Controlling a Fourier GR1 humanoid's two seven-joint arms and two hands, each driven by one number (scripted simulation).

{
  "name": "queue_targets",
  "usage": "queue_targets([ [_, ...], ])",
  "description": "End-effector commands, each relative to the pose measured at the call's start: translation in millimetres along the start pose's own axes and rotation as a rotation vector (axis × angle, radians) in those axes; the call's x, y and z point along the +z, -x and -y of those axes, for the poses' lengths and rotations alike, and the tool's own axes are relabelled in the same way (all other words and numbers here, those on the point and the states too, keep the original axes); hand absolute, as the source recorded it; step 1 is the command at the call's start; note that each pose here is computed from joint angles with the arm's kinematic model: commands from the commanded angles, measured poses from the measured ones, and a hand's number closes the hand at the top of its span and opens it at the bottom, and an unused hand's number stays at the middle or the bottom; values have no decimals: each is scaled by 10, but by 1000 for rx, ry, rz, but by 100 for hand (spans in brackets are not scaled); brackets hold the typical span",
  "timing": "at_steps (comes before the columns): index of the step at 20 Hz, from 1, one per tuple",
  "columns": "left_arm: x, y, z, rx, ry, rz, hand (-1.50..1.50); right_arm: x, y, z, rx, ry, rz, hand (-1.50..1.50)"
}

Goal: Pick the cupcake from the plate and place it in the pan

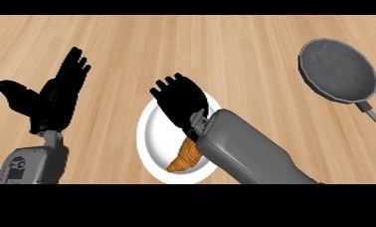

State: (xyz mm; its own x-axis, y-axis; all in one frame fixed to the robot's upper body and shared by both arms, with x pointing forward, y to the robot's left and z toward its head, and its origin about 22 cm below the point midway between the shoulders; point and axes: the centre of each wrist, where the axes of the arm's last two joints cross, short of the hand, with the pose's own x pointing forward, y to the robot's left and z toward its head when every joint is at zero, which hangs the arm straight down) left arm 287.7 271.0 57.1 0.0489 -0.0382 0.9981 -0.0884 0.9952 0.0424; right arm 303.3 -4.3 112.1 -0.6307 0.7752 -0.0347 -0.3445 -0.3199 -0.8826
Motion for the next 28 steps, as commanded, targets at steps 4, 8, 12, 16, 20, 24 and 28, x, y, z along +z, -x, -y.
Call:
queue_targets([
  [4,137,-77,-87,-9,1,-7,0,-126,10,-153,12,-35,-1,-150],
  [8,102,-107,105,12,-8,2,0,-298,153,-266,-26,-3,-7,-150],
  [12,106,86,-99,-7,4,-1,0,-357,51,-272,-46,1,12,-150],
  [16,-59,27,18,20,24,-7,0,-396,-19,-462,-45,-56,-6,-150],
  [20,36,-25,31,10,16,5,0,-512,110,-557,-16,-44,86,150],
  [24,16,69,135,-4,34,-3,0,-564,161,-612,-20,-1,133,150],
  [28,180,-76,133,1,22,8,0,-574,172,-729,-50,25,140,150],
])
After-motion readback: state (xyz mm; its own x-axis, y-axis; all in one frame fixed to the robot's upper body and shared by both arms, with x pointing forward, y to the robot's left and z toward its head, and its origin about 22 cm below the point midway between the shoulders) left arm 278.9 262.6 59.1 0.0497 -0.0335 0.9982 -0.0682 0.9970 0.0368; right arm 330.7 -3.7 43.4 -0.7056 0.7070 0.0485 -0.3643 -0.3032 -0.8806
